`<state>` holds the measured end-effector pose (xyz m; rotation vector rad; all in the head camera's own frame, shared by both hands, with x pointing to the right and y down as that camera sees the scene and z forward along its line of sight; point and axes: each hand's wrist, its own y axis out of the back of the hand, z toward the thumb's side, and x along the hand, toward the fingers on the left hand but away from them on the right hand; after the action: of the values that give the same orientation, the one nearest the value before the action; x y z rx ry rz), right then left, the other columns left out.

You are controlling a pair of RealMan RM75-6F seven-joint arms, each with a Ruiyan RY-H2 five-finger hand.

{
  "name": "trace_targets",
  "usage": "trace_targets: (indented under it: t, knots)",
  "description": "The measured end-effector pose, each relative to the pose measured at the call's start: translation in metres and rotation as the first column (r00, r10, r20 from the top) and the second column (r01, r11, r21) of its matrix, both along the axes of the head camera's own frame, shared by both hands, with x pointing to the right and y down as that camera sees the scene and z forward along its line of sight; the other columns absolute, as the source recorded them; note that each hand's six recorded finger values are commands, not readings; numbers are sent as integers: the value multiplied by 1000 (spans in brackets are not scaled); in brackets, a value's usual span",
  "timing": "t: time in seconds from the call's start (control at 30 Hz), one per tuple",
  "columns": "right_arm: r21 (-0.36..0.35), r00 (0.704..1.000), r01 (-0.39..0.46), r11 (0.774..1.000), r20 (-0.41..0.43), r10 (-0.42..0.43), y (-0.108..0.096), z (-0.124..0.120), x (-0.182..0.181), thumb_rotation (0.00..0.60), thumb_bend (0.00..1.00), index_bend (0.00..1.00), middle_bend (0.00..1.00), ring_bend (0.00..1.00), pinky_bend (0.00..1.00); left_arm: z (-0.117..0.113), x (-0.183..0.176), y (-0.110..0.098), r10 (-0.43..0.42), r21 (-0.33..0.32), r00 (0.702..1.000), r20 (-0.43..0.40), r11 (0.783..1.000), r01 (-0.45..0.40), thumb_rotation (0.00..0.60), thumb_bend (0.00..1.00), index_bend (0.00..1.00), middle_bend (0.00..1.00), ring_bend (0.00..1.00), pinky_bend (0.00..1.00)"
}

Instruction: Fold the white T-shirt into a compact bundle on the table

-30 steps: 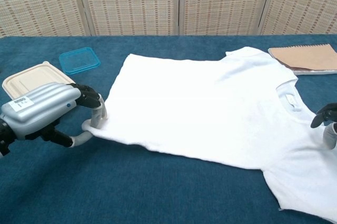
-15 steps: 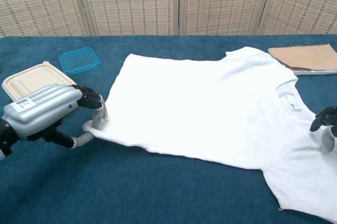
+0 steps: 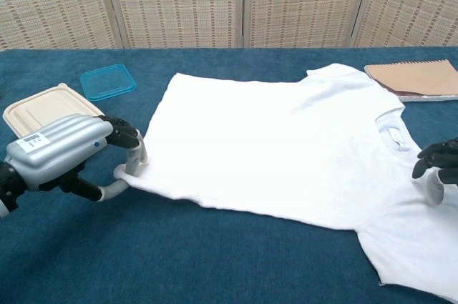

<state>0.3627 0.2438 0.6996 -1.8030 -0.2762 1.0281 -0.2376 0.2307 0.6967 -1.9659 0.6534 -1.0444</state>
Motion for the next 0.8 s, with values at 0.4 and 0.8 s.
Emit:
trace_targets:
  t: [0.4,0.8]
  knots:
    - [11,999,14,1000,29,-15,0,4,-7,600,386,598,354,195,220,1,-3,0,-7,-6,1000,1,1000,7,600,597,747,385,237,196]
    - [-29,993,-28,999,113,31,-2,-5,-15,600,457,726,423,223,220,-3,-9,-5,-53,-26,997,-48,998,52,600,597,765,390,249,196]
